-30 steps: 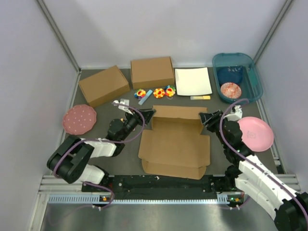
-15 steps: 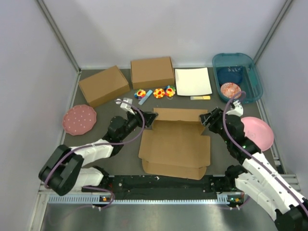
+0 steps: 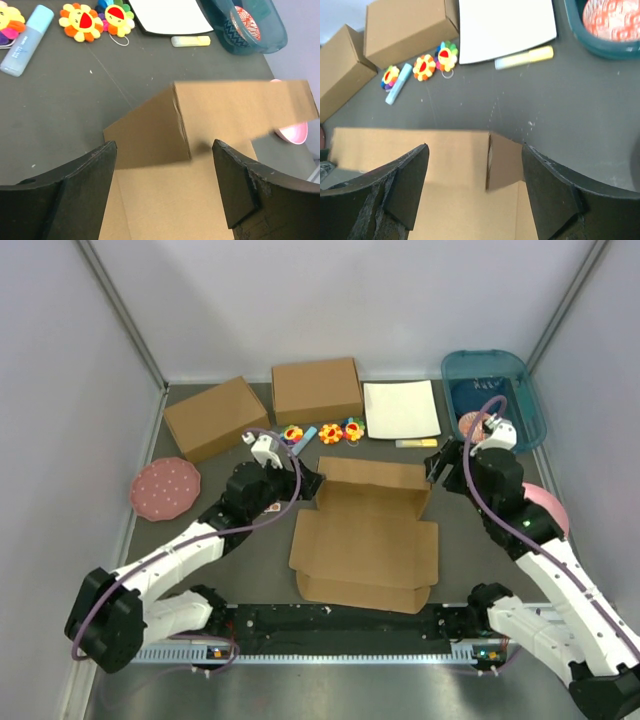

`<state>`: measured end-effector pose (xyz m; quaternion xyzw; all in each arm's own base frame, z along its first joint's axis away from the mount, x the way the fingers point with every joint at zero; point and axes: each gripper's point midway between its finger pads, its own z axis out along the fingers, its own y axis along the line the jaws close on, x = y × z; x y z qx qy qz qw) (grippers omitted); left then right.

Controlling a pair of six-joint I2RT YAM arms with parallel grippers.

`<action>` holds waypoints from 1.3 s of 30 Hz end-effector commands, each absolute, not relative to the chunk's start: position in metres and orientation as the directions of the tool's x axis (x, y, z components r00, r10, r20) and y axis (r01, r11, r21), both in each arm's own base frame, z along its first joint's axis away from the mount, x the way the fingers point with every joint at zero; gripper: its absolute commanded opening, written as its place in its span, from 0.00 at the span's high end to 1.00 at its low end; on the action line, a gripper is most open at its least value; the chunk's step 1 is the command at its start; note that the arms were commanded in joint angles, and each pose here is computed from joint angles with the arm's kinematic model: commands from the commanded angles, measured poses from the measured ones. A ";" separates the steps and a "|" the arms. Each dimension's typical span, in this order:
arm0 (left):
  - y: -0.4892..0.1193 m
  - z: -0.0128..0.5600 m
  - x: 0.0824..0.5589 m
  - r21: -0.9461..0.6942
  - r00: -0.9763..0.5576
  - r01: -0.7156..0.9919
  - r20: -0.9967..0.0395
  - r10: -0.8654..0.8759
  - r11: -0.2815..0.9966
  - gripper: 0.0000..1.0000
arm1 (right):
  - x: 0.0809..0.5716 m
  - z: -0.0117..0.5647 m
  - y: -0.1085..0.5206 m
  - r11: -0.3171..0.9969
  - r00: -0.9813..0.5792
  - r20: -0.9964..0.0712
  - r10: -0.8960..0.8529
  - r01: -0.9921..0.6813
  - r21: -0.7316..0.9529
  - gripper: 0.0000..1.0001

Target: Fold the paper box

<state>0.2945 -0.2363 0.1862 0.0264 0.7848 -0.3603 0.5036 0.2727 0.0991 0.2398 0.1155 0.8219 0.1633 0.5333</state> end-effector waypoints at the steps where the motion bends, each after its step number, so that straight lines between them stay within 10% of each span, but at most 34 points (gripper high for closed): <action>1: -0.228 0.211 0.301 -0.499 -0.443 0.390 -0.838 -0.318 0.773 0.16 | 0.277 0.283 0.092 0.947 -0.335 -0.895 0.295 -0.021 0.321 0.25; 10: -0.218 0.264 0.316 -0.462 -0.349 0.373 -0.873 -0.340 0.805 0.12 | 0.274 0.312 0.107 0.972 -0.325 -0.937 0.129 -0.144 0.184 0.27; 21: -0.133 0.259 0.258 -0.535 -0.188 0.205 -0.843 -0.503 0.820 0.14 | 0.254 0.293 0.229 0.665 -0.077 -0.681 -0.728 -0.320 -0.675 0.27; 39: -0.098 0.239 0.227 -0.538 -0.150 0.146 -0.842 -0.519 0.830 0.14 | 0.261 0.226 0.256 0.434 -0.073 -0.439 -0.896 -0.362 -0.825 0.29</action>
